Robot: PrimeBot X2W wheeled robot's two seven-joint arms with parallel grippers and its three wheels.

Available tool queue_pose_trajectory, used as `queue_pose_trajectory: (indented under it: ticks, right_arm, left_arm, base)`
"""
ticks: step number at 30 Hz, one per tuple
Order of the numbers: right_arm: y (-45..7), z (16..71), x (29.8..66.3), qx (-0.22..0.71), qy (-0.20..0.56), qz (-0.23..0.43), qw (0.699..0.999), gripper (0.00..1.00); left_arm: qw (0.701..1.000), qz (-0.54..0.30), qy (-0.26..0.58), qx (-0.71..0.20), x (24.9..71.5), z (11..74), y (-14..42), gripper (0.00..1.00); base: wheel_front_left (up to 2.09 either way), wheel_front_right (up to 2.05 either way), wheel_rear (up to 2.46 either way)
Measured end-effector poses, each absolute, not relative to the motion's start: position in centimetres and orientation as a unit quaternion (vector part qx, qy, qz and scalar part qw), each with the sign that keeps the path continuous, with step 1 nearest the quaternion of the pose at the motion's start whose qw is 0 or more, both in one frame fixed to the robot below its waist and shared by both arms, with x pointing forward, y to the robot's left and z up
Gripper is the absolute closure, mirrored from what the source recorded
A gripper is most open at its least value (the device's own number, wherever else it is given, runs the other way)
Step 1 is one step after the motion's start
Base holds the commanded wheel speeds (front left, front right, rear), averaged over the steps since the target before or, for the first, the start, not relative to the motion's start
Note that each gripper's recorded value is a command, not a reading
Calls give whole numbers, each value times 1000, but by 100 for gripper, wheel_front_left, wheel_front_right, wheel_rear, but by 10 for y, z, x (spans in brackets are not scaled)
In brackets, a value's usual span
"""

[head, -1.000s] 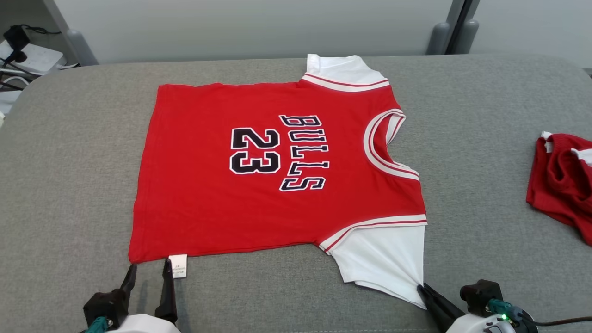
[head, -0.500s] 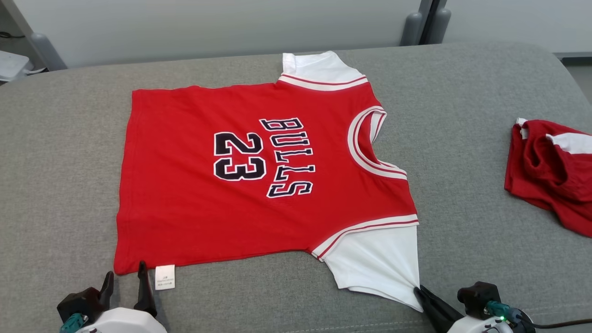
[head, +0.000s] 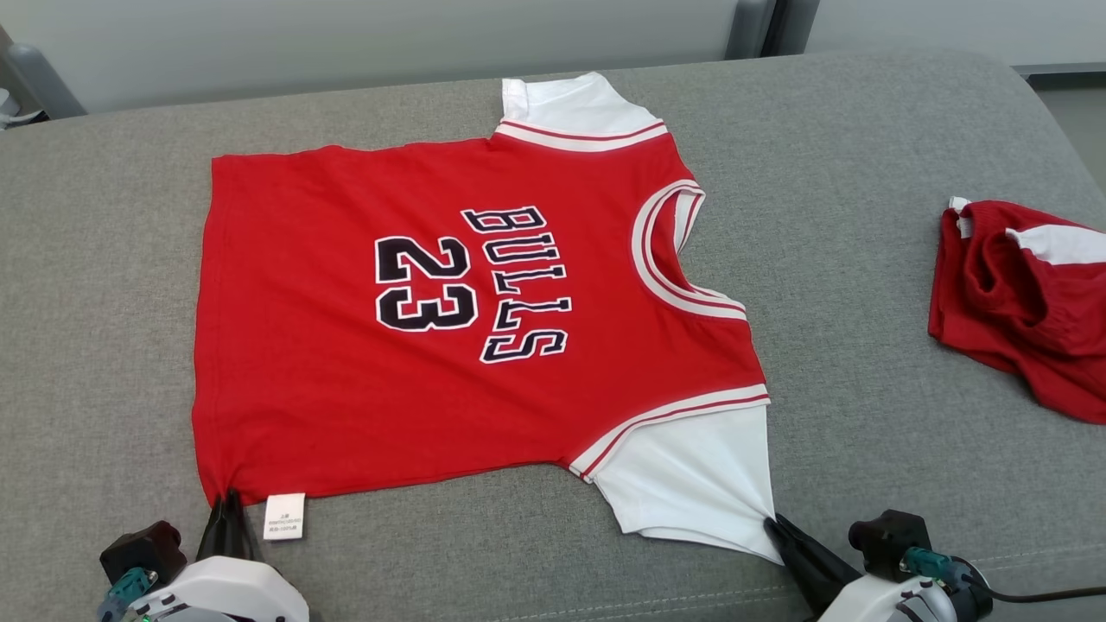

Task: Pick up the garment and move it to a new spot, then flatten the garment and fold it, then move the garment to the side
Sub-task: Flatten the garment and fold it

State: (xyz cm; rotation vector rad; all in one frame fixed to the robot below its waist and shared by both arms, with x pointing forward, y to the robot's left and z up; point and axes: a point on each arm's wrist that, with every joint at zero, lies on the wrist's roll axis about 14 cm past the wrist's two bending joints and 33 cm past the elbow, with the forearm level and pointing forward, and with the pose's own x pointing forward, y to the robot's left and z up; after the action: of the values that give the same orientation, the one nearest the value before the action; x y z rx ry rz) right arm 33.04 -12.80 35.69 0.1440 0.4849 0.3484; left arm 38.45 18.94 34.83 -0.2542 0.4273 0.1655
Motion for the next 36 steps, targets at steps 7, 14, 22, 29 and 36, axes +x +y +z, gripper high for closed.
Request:
queue_pose_trajectory:
  ticks: [7,14,22,29,36]
  right_arm:
    - [-126,362,333,69,231,175,955,100]
    - [-121,367,326,69,224,187,954,100]
    - [-114,366,312,68,229,202,950,100]
    - [-109,362,304,70,239,216,944,100]
    - [-110,376,316,82,217,215,949,100]
  left_arm:
    - [968,85,200,-124,386,355,191,100]
    - [969,104,194,-115,373,361,203,100]
    - [967,122,200,-101,354,360,217,100]
    - [964,140,211,-84,338,354,231,100]
    - [966,129,208,-79,342,355,232,100]
  base:
    - [0,0,0]
    - [0,0,0]
    - [0,0,0]
    - [0,0,0]
    - [0,0,0]
